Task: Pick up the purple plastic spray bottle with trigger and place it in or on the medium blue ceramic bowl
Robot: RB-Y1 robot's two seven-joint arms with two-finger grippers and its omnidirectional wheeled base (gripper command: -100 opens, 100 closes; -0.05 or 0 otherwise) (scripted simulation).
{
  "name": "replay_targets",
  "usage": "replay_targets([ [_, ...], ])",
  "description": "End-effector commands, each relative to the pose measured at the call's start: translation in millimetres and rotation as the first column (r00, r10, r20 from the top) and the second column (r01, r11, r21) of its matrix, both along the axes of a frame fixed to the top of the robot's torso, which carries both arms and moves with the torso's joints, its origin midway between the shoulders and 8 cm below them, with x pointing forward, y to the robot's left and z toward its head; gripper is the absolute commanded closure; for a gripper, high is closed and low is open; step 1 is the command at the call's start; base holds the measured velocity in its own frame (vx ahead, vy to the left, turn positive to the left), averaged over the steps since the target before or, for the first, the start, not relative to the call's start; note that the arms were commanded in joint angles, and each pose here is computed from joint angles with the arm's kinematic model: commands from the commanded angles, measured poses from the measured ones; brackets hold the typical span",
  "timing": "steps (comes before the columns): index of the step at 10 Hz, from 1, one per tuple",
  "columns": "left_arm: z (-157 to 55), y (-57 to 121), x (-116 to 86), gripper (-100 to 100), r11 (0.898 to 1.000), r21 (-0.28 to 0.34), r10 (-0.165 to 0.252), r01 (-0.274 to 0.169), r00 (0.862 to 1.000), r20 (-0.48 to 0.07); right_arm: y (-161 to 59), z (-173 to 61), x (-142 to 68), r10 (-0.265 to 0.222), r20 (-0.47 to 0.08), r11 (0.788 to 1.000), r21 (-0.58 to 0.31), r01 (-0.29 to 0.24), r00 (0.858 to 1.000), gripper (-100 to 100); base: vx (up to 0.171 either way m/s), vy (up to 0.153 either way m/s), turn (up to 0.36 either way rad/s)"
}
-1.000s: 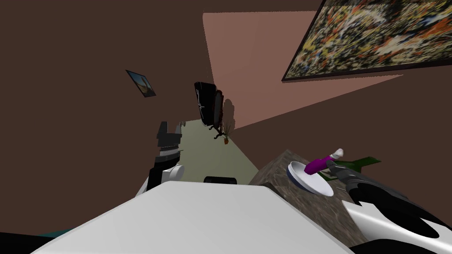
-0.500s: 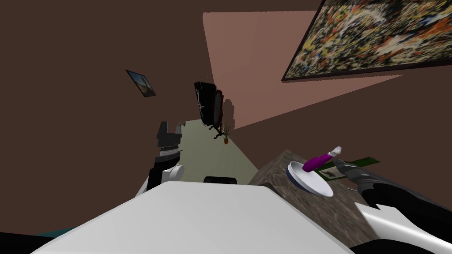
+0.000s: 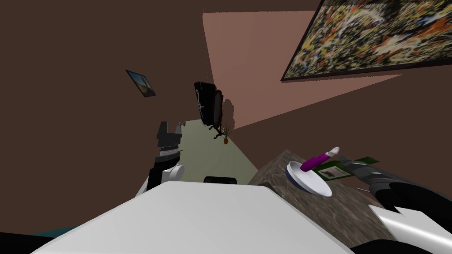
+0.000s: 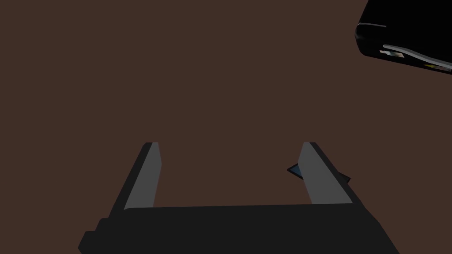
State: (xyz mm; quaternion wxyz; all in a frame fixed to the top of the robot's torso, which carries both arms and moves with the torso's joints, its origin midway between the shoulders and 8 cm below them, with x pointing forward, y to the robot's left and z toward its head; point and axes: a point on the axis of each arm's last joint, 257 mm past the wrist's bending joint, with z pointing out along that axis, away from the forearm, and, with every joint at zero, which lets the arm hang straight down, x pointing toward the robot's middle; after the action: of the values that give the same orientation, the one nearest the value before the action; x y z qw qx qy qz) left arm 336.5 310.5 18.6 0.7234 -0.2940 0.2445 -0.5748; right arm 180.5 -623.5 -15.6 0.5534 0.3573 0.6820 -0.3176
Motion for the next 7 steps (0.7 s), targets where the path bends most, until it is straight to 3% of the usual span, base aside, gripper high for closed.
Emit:
replay_targets([
  [1, 0.0, 0.0, 0.0, 0, 1.000, 0.000, 0.000, 0.000, 1.000, 0.000, 0.0, 0.0, 0.0, 0.000, 0.000, 1.000, 0.000, 0.000, 1.000, -100, 0.000, -0.006, 0.002],
  [2, 0.0, 0.0, 0.0, 0, 1.000, 0.000, 0.000, 0.000, 1.000, 0.000, 0.1, 0.0, -0.6, -0.003, -0.001, 1.000, 0.002, 0.003, 1.000, 0, 0.000, 0.000, 0.000],
  [7, 0.0, 0.0, 0.0, 0, 1.000, 0.000, 0.000, 0.000, 1.000, 0.000, 0.1, 0.0, -0.5, -0.003, -0.001, 1.000, 0.001, 0.003, 1.000, 0, 0.000, 0.000, 0.000],
])
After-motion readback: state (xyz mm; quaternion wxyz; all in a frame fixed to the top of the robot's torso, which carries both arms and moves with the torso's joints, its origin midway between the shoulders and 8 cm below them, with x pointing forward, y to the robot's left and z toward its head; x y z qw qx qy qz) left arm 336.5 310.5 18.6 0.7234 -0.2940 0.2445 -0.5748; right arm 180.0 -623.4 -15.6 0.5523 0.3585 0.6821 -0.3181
